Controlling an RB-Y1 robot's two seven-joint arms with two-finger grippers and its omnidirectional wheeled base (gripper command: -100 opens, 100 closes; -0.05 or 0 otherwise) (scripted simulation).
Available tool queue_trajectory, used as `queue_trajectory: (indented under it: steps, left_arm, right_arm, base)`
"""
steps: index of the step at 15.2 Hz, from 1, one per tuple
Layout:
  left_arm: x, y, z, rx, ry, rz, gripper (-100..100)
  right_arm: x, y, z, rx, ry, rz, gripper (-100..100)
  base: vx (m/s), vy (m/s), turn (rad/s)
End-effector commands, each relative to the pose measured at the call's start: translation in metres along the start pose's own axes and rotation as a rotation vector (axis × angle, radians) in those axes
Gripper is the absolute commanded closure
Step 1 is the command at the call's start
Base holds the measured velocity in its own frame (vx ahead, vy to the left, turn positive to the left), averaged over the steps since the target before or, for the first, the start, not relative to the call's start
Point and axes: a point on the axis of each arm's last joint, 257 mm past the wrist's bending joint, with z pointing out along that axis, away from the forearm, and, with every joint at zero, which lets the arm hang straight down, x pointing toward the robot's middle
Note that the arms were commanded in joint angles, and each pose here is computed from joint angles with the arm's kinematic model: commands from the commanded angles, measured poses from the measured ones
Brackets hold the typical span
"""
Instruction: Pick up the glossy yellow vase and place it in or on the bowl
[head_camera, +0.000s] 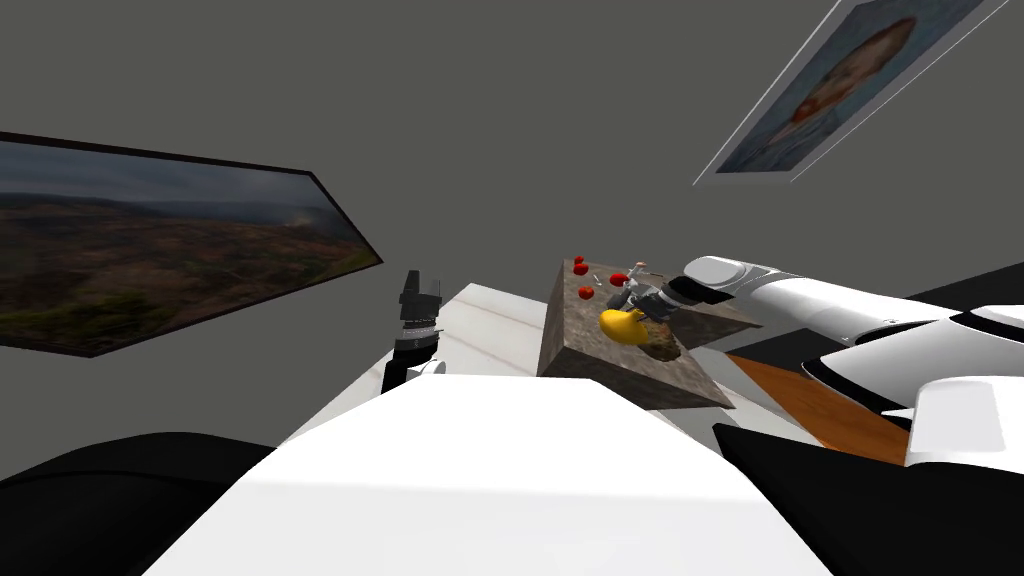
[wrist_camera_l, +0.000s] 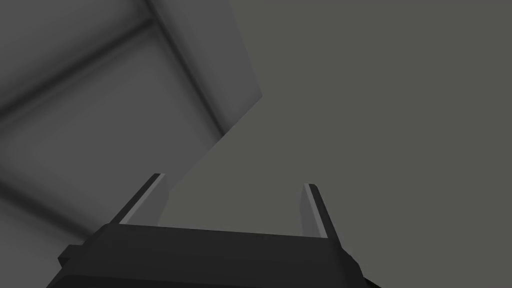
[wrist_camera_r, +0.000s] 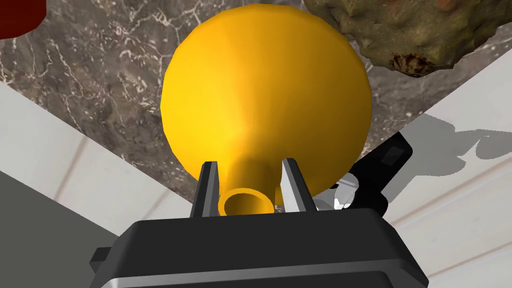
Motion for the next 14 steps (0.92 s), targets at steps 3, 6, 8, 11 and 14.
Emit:
queue_trajectory:
  steps: [3,6,8,11,14]
  left_arm:
    - [0.000,0.000,0.000,0.000,0.000,0.000,0]
    - [0.000,0.000,0.000,0.000,0.000,0.000,0]
    - [0.000,0.000,0.000,0.000,0.000,0.000,0]
    - [0.000,0.000,0.000,0.000,0.000,0.000,0]
    - [0.000,0.000,0.000,0.000,0.000,0.000,0]
  right_arm:
    - [0.037,0.012,-0.016,0.036,0.089,0.047,100]
    - [0.051,0.018,-0.023,0.047,0.123,0.064,100]
    - [0.081,0.031,-0.039,0.068,0.197,0.098,100]
    - [0.096,0.038,-0.048,0.078,0.238,0.114,100]
    - [0.127,0.055,-0.068,0.094,0.326,0.144,100]
  base:
    - [-0.125,-0.129,0.107]
    - [-0.097,-0.091,0.080]
    - [-0.101,-0.080,0.153]
    - [-0.097,-0.113,0.138]
    - [-0.100,-0.089,0.145]
